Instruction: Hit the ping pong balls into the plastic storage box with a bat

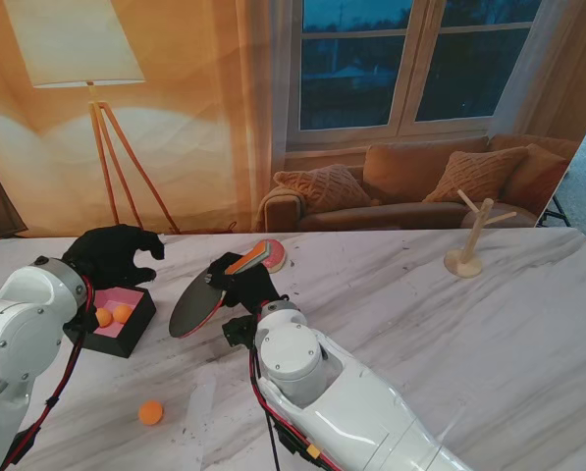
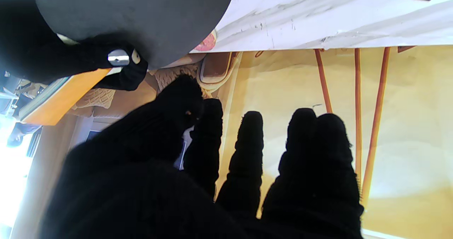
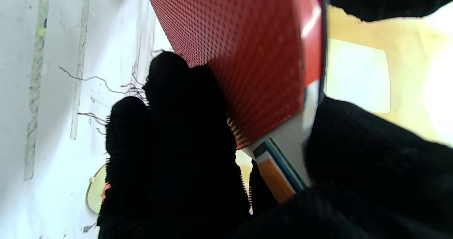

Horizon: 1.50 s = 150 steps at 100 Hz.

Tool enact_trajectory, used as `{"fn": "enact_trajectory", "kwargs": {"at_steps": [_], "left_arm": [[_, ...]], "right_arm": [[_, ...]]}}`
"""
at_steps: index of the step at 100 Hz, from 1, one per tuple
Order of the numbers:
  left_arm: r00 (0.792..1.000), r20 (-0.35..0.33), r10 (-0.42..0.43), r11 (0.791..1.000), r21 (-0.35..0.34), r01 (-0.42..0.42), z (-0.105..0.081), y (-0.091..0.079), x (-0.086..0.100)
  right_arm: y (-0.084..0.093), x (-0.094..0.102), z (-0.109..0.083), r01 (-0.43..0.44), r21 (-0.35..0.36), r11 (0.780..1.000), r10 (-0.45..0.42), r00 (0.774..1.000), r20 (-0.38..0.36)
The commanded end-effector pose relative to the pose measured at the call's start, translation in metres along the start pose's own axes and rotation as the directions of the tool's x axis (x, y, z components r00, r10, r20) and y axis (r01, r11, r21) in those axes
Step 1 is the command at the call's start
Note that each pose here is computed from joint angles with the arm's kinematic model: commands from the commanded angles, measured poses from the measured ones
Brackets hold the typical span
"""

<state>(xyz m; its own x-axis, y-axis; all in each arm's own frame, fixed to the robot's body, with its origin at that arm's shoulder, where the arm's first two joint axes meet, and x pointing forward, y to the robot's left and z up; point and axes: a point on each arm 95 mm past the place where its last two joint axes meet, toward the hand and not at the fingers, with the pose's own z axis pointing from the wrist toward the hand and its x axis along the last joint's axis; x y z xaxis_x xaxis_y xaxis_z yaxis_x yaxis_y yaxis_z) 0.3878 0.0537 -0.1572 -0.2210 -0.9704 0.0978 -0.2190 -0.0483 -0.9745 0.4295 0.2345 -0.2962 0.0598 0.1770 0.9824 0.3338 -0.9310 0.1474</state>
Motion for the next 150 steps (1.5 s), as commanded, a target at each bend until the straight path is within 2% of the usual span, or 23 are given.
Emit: {"fn": "enact_trajectory", "kwargs": {"at_steps": [1, 19, 51, 81, 97, 130, 150], "left_arm": [[1.000, -0.001, -0.003, 0.999, -0.048, 0.003, 0.000, 0.007, 0.000], [1.000, -0.007, 0.008, 0.994, -0.109, -0.009, 0.000, 0.017, 0.003], [0.999, 0.012, -0.032, 0.979, -0.201, 0.033, 0.001, 0.050, 0.005], [0.997, 0.027, -0.068, 0.967, -0.244, 0.072, -0.004, 0.085, 0.010], [0.998, 0.026, -0.056, 0.962, -0.266, 0.061, -0.009, 0.103, 0.012], [0.995, 0.041, -0.093, 0.931, -0.350, 0.102, -0.013, 0.150, 0.021], [0.995, 0.042, -0.090, 0.918, -0.383, 0.100, -0.016, 0.166, 0.025]], "right_arm": [[0.008, -0.004, -0.002, 0.011, -0.007, 1.000, -0.011, 1.000, 0.007], [0.023, -0.007, -0.006, 0.024, -0.030, 0.999, -0.024, 1.000, 0.006], [0.044, -0.012, -0.012, 0.041, -0.065, 0.997, -0.041, 0.999, -0.002], [0.066, -0.014, -0.019, 0.068, -0.112, 0.991, -0.070, 0.997, -0.016], [0.078, -0.014, -0.022, 0.079, -0.142, 0.987, -0.083, 0.996, -0.018], [0.096, -0.023, -0.025, 0.109, -0.176, 0.978, -0.110, 0.994, 0.002], [0.101, -0.026, -0.025, 0.118, -0.182, 0.976, -0.119, 0.993, 0.008]]}}
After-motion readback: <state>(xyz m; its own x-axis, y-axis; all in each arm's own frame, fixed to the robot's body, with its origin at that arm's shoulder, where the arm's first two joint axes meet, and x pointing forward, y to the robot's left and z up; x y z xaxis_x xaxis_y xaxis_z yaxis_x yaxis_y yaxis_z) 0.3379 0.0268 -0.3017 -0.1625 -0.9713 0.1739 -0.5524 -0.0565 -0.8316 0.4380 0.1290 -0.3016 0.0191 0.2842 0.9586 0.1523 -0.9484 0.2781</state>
